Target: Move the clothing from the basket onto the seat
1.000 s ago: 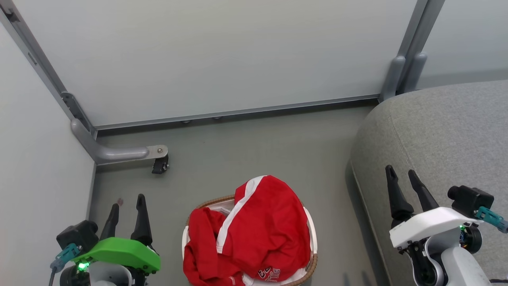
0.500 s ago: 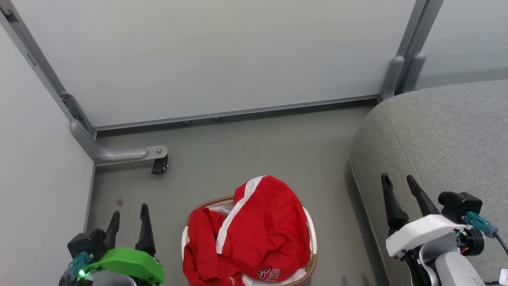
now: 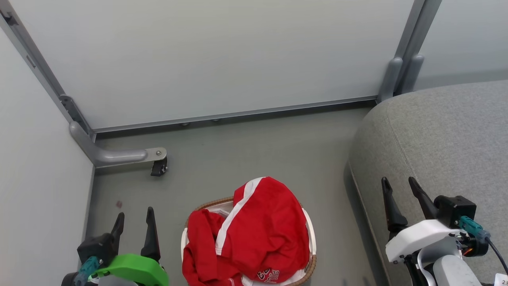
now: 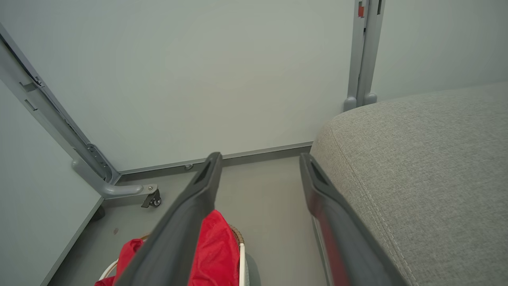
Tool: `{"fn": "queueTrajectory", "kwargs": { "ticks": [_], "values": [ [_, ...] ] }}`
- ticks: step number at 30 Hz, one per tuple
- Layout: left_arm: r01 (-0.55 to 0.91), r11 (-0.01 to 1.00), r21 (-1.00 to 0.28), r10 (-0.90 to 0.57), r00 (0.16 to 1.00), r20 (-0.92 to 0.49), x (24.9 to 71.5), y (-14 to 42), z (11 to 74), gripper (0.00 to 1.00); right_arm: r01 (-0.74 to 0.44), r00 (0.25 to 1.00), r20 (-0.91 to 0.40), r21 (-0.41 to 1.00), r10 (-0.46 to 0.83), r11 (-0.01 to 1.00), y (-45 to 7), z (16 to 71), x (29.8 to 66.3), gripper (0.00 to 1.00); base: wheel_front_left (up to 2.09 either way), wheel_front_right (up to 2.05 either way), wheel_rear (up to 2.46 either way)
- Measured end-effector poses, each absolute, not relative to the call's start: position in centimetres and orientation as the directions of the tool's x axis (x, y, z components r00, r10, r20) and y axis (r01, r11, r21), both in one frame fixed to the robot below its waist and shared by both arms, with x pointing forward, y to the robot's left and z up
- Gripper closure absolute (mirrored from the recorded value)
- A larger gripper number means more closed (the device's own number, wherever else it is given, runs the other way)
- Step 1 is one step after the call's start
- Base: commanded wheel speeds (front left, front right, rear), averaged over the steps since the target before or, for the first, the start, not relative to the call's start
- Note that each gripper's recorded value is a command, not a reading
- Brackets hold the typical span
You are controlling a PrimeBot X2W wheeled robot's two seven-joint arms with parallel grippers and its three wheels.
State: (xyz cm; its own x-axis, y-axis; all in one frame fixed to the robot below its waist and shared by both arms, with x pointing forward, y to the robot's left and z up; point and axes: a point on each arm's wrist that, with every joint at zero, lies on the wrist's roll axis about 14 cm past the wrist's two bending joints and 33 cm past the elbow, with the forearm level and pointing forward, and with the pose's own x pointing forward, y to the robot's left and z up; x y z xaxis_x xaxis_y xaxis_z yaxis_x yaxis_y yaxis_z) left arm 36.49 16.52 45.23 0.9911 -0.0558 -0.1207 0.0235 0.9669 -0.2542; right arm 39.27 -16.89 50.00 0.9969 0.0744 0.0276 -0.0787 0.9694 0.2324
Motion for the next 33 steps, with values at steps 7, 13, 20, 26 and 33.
{"fn": "queueTrajectory", "kwargs": {
  "ticks": [7,13,20,26,33],
  "values": [
    [0.027,0.971,-0.236,-0.058,0.99,-0.126,35.9,16.5,44.8,0.0,-0.08,0.997,0.032,0.181,0.075,0.98,-17.0,49.9,38.9,0.0,0.0,0.0,0.0],
    [0.038,0.97,-0.242,-0.072,0.988,-0.133,35.5,16.1,44.3,0.0,-0.077,0.997,0.029,0.144,0.073,0.987,-17.2,49.6,38.5,0.0,0.0,0.0,0.0],
    [0.06,0.967,-0.249,-0.104,0.98,-0.167,34.7,15.2,43.0,0.0,-0.084,0.996,0.019,0.1,0.083,0.991,-17.1,49.2,38.2,0.0,0.0,0.0,0.0],
    [0.094,0.963,-0.252,-0.15,0.965,-0.215,34.3,13.9,41.3,0.0,-0.104,0.995,0.012,0.062,0.103,0.993,-16.6,48.8,38.5,0.0,0.0,0.0,0.0],
    [0.15,0.962,-0.228,-0.206,0.947,-0.246,36.0,12.4,40.2,0.0,-0.117,0.992,0.045,0.046,0.114,0.992,-16.3,49.6,40.3,0.0,0.0,0.0,0.0]
  ]
}}
